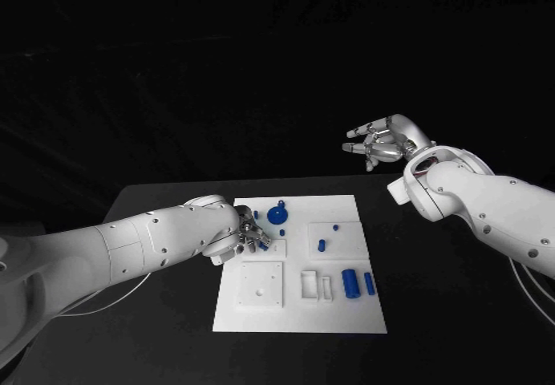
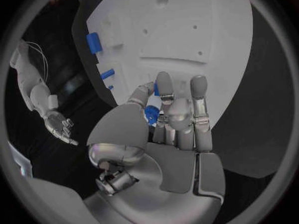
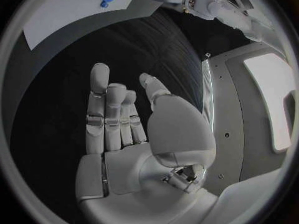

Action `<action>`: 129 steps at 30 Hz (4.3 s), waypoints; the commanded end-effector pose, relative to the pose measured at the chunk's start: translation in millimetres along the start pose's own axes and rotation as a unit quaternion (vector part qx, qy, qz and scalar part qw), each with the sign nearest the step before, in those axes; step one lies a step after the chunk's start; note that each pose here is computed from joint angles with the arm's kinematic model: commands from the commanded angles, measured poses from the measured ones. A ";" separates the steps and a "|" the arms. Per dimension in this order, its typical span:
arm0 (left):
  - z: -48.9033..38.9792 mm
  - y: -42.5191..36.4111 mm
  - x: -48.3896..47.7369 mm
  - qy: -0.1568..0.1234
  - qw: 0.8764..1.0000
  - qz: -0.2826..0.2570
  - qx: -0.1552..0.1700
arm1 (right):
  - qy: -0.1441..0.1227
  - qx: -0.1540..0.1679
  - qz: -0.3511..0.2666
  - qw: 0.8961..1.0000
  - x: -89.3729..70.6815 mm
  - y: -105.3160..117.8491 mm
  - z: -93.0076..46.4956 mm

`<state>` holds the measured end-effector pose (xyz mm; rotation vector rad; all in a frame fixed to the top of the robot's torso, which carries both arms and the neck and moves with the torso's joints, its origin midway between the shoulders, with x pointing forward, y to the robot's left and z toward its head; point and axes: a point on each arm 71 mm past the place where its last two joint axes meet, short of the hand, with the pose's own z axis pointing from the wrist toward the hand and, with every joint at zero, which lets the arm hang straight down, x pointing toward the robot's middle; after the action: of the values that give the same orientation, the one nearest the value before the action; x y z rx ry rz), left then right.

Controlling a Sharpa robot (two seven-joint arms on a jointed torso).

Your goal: Assemble the parts on the task board

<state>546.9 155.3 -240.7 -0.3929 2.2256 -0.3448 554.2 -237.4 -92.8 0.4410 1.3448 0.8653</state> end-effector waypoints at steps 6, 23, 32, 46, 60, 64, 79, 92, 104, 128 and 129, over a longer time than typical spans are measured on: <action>-0.2 0.1 1.2 -0.003 1.000 0.008 0.003 | 0.013 0.004 0.001 1.000 1.9 -0.8 0.6; -0.1 0.0 3.5 0.005 1.000 0.012 0.003 | 0.015 0.004 0.001 1.000 3.0 -0.7 1.0; -0.1 -1.5 6.0 0.010 1.000 0.014 0.005 | 0.016 0.005 0.001 1.000 4.1 -0.4 1.4; 0.0 -0.5 6.9 0.017 1.000 0.026 0.001 | 0.019 0.004 -0.002 1.000 6.7 -0.7 1.9; 1.1 -1.7 7.2 0.020 0.999 0.033 -0.002 | 0.022 0.004 -0.003 1.000 8.4 -1.0 2.1; 1.6 -2.2 7.0 0.020 0.999 0.035 -0.002 | 0.023 0.004 -0.002 1.000 9.6 -1.2 2.1; 3.9 -5.3 5.6 0.015 0.999 0.035 -0.001 | 0.026 0.005 -0.001 1.000 12.1 -1.1 2.2; 5.6 -4.1 4.2 0.016 0.999 0.037 -0.005 | 0.028 0.007 0.000 1.000 14.4 -2.8 2.0; 5.3 0.0 1.7 0.011 0.999 0.033 -0.006 | 0.028 0.009 0.001 1.000 14.7 -4.4 1.3; -13.0 -2.0 -33.2 -0.009 1.000 -0.011 0.019 | 0.022 0.017 0.000 1.000 10.6 -12.0 0.5; -14.3 -3.1 -36.1 -0.009 1.000 -0.013 0.020 | 0.022 0.017 0.000 1.000 10.5 -12.1 0.5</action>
<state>558.6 170.7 -207.3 -0.4001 2.1870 -0.3719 558.2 -237.4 -108.3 0.4593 1.3983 0.8516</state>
